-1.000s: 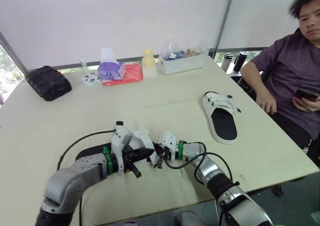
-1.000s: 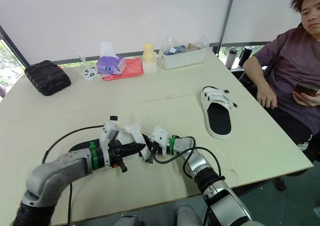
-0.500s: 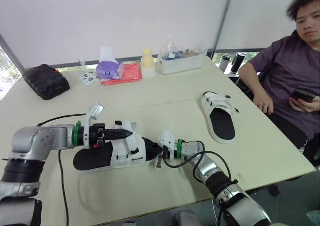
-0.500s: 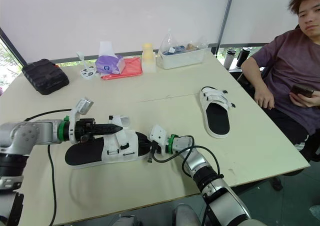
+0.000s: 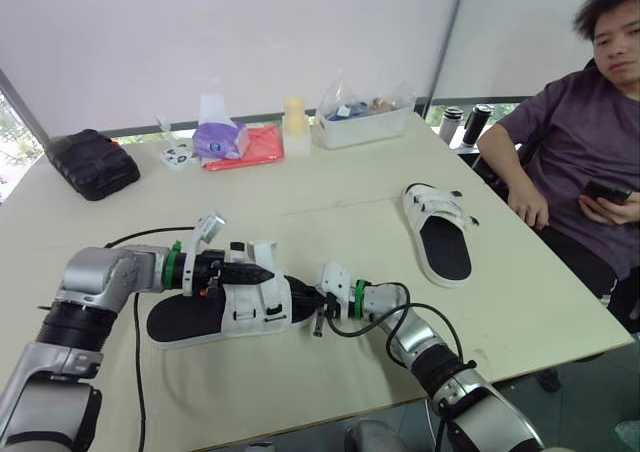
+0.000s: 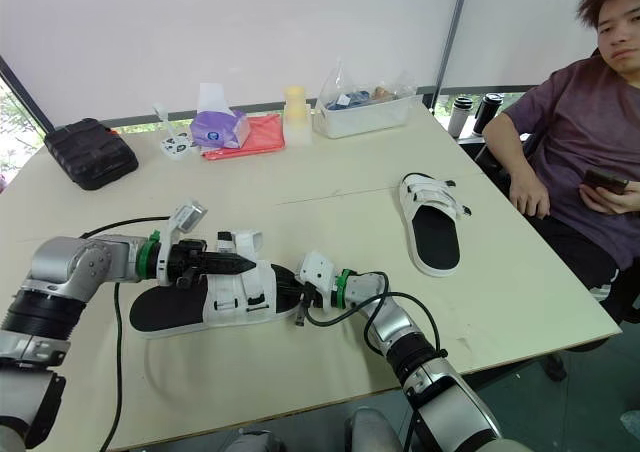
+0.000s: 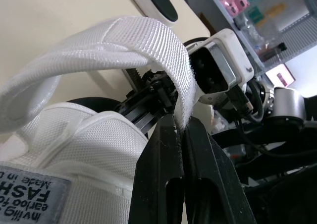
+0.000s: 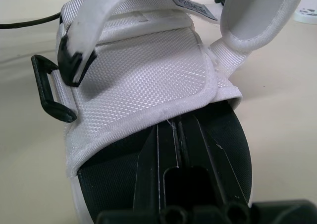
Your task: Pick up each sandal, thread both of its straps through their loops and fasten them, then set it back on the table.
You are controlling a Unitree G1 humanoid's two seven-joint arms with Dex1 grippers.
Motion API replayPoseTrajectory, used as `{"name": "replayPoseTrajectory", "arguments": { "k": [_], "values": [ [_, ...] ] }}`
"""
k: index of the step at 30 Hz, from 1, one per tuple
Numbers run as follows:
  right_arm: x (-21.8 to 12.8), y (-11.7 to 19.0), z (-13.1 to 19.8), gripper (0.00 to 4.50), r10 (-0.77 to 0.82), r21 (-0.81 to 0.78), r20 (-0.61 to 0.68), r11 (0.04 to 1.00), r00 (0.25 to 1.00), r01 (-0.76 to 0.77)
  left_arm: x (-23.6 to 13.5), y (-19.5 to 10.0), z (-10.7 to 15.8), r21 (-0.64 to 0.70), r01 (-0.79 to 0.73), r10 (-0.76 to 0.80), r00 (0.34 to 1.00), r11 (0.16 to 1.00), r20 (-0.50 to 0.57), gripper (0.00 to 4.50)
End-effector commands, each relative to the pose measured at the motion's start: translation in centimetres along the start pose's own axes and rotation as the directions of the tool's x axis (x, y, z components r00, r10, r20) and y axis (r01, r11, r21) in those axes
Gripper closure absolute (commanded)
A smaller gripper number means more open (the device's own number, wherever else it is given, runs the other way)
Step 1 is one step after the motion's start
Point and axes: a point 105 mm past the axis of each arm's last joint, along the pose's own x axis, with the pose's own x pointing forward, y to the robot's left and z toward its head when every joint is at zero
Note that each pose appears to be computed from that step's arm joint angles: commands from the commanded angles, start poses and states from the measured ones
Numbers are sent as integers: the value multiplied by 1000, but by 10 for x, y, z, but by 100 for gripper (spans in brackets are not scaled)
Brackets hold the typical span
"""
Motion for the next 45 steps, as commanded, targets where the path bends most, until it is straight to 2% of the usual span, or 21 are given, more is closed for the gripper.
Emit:
{"name": "replayPoseTrajectory", "arguments": {
  "k": [1, 10, 18, 25, 29, 33, 45],
  "values": [
    [-33, 38, -94, 450, 61, 200, -338, 980, 939, 8, 0, -6, 3, 44, 14, -13, 1000, 999, -12, 443],
    [-33, 38, -93, 450, 60, 199, -337, 980, 940, 9, 1, -3, -15, 91, -3, 11, 996, 996, -92, 443],
    [-33, 38, -93, 450, 61, 199, -337, 980, 939, 8, -4, 5, -21, 198, -31, 64, 985, 980, -162, 443],
    [-32, 39, -93, 450, 63, 202, -334, 979, 940, 7, -8, 4, -10, 296, -20, 76, 981, 955, -180, 443],
    [-32, 38, -93, 450, 62, 201, -335, 980, 940, 7, -8, -2, -13, 373, 43, 64, 961, 927, -269, 443],
    [-32, 37, -93, 450, 61, 199, -336, 980, 940, 8, -5, -5, -3, 453, 97, 64, 943, 886, -327, 443],
    [-33, 39, -94, 450, 58, 204, -337, 979, 940, 13, -15, -2, 7, 502, 182, 77, 888, 846, -453, 443]
  ]
}}
